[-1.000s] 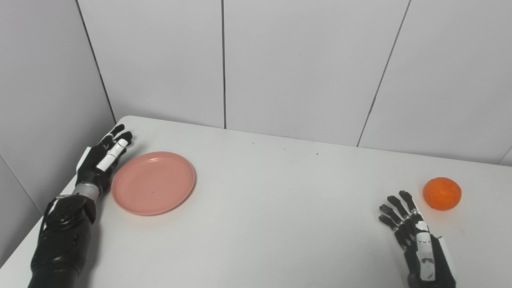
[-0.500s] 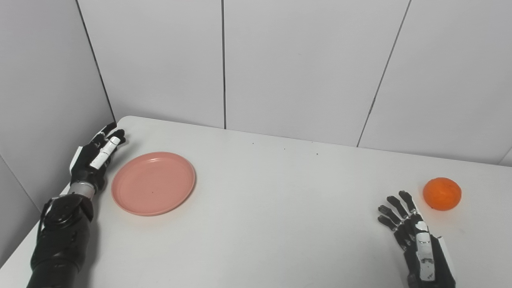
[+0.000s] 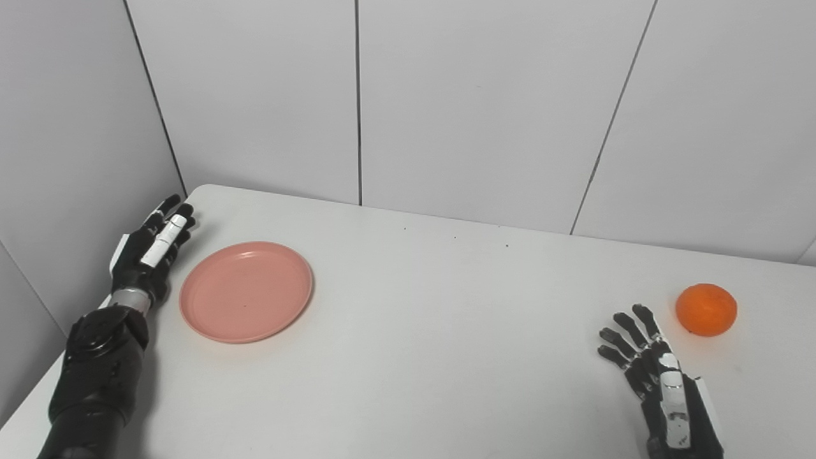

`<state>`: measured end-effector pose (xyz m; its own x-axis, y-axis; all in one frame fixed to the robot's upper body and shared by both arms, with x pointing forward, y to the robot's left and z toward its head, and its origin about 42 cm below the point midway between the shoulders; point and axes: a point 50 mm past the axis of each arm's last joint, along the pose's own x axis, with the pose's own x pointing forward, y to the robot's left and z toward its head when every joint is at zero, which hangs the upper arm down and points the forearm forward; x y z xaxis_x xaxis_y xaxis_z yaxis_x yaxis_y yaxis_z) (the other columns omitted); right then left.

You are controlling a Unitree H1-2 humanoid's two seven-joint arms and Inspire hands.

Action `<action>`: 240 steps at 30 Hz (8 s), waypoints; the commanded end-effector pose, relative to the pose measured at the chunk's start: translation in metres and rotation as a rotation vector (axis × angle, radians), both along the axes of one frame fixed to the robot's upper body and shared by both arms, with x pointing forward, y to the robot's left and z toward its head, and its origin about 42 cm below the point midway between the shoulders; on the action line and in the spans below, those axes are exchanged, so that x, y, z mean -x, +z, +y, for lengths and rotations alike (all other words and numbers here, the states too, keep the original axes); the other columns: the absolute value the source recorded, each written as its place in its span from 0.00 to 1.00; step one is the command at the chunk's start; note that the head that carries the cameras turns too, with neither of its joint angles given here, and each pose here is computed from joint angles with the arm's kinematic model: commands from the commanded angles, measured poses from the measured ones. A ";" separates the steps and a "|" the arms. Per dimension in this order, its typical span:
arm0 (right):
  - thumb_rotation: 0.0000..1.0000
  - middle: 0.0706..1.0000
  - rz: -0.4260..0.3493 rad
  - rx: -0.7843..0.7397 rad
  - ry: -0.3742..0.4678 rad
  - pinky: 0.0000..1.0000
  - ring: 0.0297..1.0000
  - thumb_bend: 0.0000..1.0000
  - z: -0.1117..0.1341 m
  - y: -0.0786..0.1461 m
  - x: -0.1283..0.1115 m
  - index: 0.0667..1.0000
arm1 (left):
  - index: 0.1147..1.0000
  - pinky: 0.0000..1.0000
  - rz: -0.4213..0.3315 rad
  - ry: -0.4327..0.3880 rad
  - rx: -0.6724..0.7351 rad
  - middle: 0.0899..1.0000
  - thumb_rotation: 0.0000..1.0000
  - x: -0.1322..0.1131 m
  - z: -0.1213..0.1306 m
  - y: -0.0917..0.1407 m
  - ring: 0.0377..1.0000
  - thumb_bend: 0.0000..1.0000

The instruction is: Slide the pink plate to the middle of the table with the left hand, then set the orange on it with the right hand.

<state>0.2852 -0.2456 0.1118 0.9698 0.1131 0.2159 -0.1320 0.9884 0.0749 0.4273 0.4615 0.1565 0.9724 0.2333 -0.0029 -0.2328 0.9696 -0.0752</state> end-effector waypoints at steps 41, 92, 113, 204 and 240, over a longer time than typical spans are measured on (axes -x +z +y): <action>1.00 0.89 0.111 -0.056 0.006 0.79 0.82 0.69 0.019 -0.031 0.025 0.95 | 1.00 0.99 0.052 -0.205 0.036 1.00 0.50 0.016 -0.071 0.015 0.97 0.68; 1.00 0.88 0.116 -0.047 -0.010 0.76 0.81 0.71 0.025 -0.032 0.021 0.94 | 1.00 0.86 0.018 -0.269 0.033 0.90 0.51 0.024 -0.177 -0.001 0.86 0.80; 1.00 0.89 0.111 -0.044 -0.013 0.75 0.80 0.72 0.030 -0.030 0.021 0.94 | 1.00 0.88 0.017 -0.346 0.028 0.89 0.51 0.022 -0.211 0.002 0.87 0.78; 0.97 0.86 0.137 -0.040 -0.024 0.73 0.79 0.77 0.063 -0.023 0.018 0.93 | 1.00 0.89 0.052 -0.649 -0.008 0.88 0.45 0.016 -0.305 -0.009 0.85 0.75; 0.96 0.89 -0.073 0.186 -0.193 0.70 0.75 0.70 0.045 0.022 0.015 0.92 | 1.00 0.90 0.059 -0.624 0.034 0.90 0.45 0.015 -0.290 -0.014 0.87 0.73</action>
